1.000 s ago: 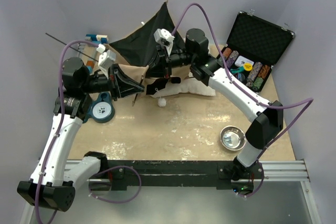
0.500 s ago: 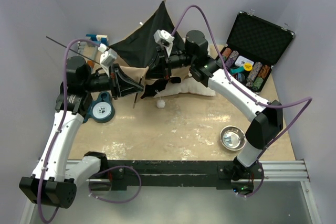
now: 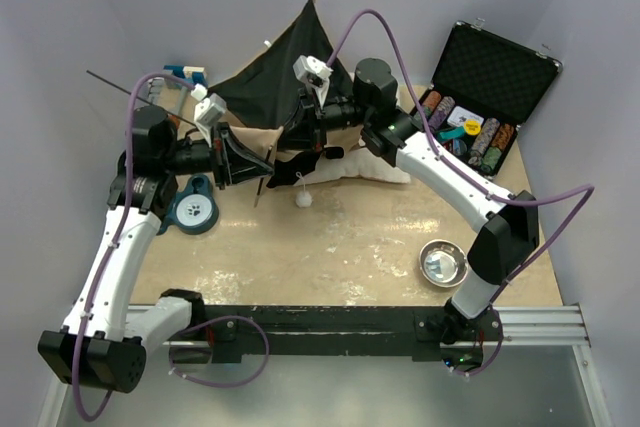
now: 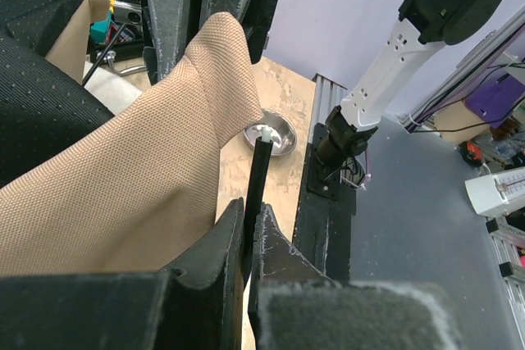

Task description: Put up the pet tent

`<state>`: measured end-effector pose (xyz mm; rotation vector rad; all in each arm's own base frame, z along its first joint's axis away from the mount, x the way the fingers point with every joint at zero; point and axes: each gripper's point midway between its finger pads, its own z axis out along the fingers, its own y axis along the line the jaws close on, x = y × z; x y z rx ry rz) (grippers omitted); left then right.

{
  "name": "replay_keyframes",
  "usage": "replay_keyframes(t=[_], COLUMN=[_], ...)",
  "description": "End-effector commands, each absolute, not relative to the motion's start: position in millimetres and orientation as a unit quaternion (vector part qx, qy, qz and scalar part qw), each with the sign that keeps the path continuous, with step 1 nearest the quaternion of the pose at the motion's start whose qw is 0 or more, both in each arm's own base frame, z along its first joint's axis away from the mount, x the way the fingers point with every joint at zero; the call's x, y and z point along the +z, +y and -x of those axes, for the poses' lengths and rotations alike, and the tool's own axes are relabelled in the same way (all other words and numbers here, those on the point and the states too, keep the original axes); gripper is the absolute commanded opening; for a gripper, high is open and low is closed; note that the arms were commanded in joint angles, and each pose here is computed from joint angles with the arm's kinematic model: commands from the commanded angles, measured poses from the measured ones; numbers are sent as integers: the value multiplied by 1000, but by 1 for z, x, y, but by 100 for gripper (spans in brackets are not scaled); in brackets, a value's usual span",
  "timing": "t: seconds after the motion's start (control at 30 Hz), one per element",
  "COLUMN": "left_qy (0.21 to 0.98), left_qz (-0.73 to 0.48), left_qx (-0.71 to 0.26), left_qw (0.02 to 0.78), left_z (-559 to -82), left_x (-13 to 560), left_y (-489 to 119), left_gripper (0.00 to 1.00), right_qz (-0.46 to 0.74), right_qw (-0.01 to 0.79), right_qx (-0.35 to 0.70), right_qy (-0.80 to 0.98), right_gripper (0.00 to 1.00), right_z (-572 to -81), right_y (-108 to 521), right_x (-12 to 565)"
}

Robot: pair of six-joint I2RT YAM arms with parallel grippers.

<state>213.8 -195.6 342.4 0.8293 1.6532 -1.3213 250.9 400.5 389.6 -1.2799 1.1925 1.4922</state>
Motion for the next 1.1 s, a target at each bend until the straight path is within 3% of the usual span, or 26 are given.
replay_keyframes(t=[0.0,0.53,1.07], left_qy=[769,775,754], left_qz=[-197,-189,-201], left_qx=[-528,-521,-542], left_qw=[302,305,312], left_z=[-221,-230,-222], left_x=[275,275,290], left_y=[-183,-183,-186], left_gripper=[0,0,0], right_qz=[557,588,658], right_qw=[544,526,504], right_qx=[557,544,464], right_qy=[289,285,314], right_gripper=[0,0,0], right_z=[-195,-186,-202], right_y=[356,365,391], right_x=[517,501,437])
